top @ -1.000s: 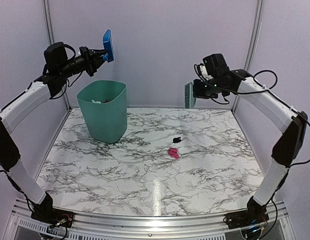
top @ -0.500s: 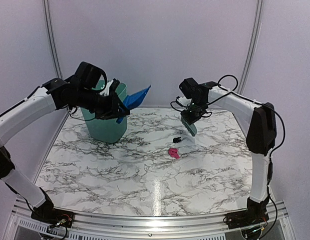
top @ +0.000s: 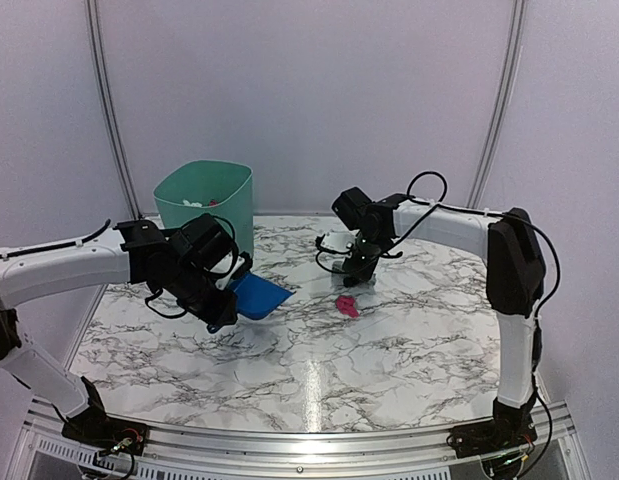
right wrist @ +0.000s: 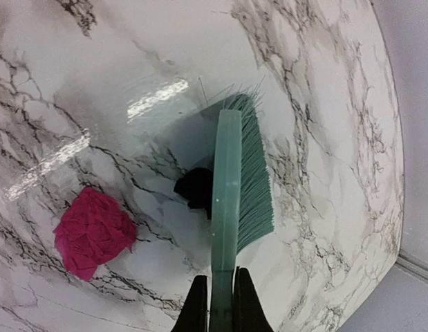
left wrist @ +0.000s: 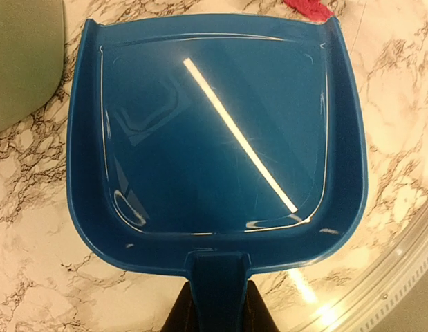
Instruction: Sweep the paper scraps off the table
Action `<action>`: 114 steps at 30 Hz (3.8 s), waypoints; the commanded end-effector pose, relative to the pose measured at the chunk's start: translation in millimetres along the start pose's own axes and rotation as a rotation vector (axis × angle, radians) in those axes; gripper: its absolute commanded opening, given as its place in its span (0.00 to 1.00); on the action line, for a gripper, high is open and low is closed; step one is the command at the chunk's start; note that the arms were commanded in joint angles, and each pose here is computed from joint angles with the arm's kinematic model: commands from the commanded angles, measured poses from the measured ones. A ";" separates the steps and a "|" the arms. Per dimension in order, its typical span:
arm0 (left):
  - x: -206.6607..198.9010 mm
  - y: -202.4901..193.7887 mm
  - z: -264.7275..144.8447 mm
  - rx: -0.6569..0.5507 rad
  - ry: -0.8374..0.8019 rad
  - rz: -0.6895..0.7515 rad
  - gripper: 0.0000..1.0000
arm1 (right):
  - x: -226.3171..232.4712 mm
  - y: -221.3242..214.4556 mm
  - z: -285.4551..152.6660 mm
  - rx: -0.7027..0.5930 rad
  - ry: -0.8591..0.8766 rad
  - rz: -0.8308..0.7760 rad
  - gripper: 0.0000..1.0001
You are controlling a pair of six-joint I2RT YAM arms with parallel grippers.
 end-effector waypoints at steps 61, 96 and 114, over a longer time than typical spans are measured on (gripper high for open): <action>-81.1 -16.1 118.8 0.197 -0.027 0.590 0.00 | 112.0 -45.4 -92.4 0.190 0.535 0.720 0.00; -68.2 -23.8 113.1 0.108 -0.055 0.517 0.00 | 96.2 -29.6 -162.4 0.031 0.691 0.702 0.00; -68.5 8.9 87.5 -0.126 -0.097 0.368 0.00 | 118.5 -63.2 -153.1 0.084 0.817 0.691 0.00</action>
Point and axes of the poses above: each gripper's point midway between its finger pads, its own z axis out along the fingers, its own x axis along the line the jaws close on, y = z × x, the point moved 6 cm from there along -z, back along the fingers, and after that the axes turned 7 degrees about z, right-handed, at the moved point
